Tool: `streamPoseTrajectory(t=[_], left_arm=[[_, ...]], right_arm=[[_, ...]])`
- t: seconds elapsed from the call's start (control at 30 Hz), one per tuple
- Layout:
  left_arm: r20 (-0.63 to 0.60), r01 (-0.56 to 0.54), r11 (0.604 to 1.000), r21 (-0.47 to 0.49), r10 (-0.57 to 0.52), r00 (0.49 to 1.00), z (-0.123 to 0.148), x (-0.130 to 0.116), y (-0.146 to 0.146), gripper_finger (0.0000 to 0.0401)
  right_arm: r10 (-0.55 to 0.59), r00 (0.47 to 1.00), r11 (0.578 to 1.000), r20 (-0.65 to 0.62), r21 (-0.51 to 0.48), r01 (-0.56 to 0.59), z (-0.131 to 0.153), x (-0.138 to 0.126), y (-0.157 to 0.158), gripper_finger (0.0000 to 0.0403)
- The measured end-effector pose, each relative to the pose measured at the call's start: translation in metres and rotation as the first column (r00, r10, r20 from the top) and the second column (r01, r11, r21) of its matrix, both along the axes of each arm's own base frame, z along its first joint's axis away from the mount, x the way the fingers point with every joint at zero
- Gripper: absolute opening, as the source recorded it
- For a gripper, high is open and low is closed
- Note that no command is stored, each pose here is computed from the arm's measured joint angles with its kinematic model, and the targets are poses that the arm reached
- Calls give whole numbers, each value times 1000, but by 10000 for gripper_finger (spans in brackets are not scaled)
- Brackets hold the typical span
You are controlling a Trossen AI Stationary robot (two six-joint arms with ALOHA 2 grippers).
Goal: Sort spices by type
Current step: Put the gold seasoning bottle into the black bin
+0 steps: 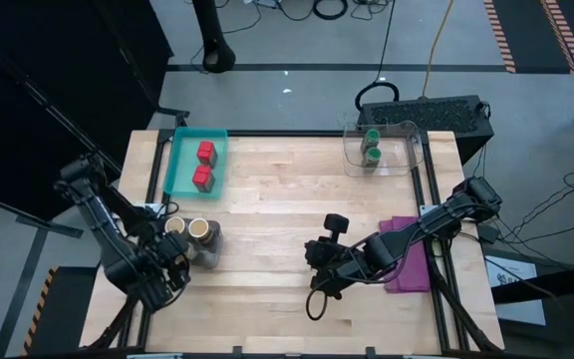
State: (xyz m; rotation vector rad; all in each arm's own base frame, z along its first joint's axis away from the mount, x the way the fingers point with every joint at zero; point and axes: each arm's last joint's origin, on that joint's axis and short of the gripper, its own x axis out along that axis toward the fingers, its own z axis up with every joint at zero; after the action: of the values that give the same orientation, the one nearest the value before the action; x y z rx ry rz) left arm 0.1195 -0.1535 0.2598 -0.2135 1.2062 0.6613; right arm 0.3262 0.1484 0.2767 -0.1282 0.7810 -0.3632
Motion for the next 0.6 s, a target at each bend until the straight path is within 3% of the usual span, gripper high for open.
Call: streamPoseTrajectory(t=[0.5,0.6], left_arm=[[-46,-38,999,21,39,998,-27,1,9,281],[-49,-39,999,21,40,998,-30,0,9,309]], right_arm=[[-1,1000,1000,3,1,1,0,0,0,0],[-1,1000,1000,3,1,1,0,0,0,0]])
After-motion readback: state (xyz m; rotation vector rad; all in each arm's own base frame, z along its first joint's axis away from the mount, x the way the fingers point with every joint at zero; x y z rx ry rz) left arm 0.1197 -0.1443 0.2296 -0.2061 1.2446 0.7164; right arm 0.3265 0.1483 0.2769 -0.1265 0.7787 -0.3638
